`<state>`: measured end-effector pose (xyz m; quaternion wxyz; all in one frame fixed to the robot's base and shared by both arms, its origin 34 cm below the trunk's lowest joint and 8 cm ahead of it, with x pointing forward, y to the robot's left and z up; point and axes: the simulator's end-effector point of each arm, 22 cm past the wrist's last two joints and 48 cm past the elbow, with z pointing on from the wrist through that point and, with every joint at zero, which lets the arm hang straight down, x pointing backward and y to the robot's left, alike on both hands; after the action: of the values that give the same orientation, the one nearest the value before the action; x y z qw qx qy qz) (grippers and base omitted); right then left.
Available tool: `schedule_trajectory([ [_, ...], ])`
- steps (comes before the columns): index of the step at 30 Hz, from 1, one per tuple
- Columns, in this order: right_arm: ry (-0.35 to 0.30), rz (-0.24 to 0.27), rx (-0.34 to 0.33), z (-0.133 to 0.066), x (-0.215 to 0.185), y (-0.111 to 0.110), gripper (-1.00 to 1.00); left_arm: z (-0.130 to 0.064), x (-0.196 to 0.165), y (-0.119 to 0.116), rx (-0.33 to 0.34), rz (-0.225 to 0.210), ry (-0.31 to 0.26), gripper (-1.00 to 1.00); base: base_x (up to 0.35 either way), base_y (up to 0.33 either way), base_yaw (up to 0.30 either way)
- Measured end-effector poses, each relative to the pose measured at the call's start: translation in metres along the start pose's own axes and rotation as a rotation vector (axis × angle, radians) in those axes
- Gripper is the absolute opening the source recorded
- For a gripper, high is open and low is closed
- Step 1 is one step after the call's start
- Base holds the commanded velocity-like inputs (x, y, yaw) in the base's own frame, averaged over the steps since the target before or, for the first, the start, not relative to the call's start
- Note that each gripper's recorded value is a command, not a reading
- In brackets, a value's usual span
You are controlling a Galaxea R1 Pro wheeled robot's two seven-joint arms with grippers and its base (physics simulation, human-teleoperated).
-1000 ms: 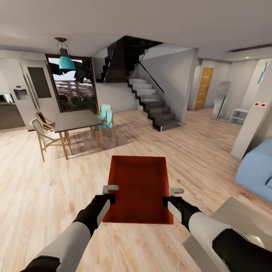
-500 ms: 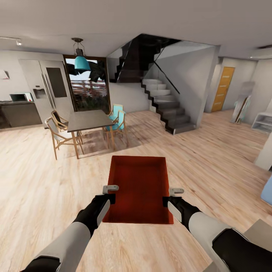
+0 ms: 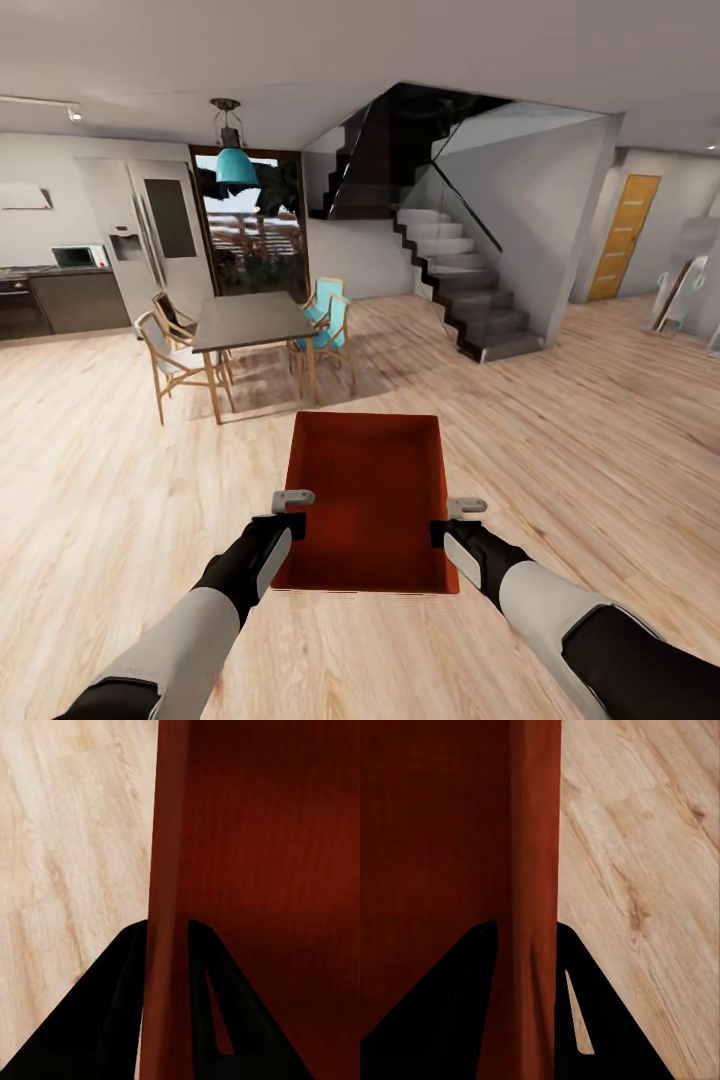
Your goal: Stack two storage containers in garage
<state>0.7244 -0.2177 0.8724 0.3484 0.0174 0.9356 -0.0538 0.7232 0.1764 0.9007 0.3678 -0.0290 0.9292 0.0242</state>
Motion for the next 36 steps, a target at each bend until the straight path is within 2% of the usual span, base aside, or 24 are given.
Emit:
schedule_trajectory([
  [36, 0.001, 0.001, 0.0, 0.0, 0.0, 0.0001, -1.0, -0.0002, -0.0005, 0.0001, 0.0, 0.001, 0.0, -1.0, 0.322, 0.0, -0.013],
])
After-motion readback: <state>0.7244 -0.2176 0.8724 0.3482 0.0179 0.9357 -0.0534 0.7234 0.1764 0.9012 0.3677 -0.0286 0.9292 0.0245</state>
